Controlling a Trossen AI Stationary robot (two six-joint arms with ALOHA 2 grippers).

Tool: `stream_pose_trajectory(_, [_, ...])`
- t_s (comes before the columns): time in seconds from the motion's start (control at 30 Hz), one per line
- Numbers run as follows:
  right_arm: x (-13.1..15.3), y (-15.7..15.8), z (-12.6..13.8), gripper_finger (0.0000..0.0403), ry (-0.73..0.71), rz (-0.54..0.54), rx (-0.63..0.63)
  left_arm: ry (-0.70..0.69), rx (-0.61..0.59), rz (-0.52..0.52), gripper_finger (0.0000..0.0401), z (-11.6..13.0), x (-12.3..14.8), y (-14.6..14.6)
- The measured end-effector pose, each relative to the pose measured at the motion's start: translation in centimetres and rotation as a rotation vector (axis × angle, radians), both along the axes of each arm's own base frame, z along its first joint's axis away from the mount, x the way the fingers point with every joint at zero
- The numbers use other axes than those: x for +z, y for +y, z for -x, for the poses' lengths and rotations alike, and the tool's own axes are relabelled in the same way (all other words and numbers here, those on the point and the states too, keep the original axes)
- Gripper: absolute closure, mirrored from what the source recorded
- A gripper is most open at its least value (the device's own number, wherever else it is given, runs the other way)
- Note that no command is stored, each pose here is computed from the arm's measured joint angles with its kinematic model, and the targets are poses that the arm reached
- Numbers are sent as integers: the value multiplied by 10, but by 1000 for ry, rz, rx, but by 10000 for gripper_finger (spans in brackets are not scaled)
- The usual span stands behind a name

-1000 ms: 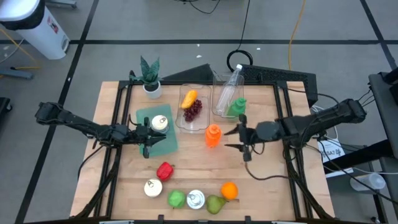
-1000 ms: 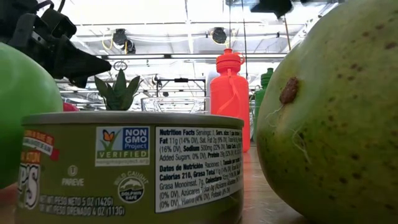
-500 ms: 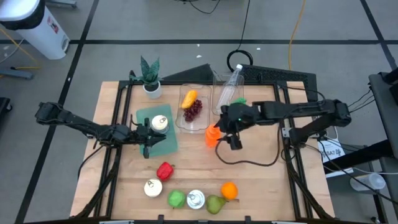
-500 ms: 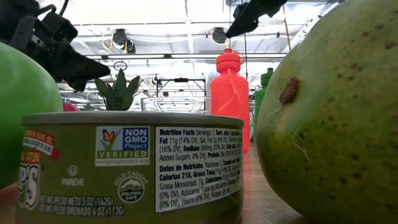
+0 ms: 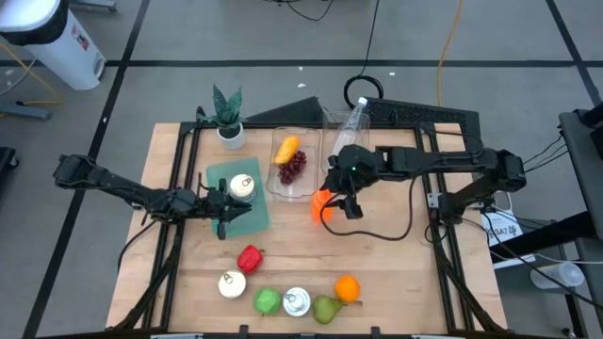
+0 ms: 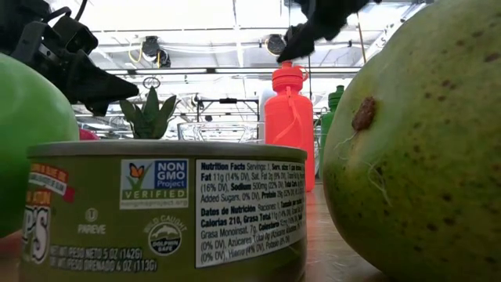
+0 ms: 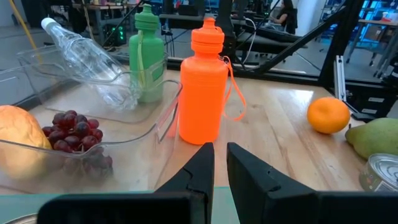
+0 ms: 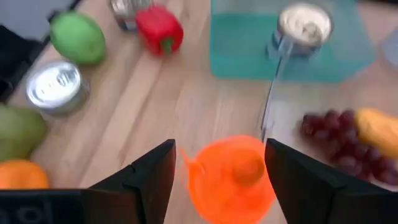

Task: Pick & Place Food Item
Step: Put the orange water bottle into the right transparent bin

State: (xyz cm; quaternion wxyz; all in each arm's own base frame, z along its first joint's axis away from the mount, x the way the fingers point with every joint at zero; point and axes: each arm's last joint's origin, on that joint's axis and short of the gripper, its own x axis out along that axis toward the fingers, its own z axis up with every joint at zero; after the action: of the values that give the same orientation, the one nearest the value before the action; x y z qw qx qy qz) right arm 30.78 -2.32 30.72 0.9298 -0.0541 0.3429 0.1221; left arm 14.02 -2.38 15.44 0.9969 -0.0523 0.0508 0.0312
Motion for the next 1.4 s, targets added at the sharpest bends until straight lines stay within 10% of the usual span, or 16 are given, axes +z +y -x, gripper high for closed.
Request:
stream_pose_trajectory(0.5, [-5,-6,-5,33,-18,69,4,20,2,21,352,0,-2,0])
stream_pose_trajectory(1.4, [-52,-15,-1,30,-50,2,-14,25,-43,27,352,0,-2,-1])
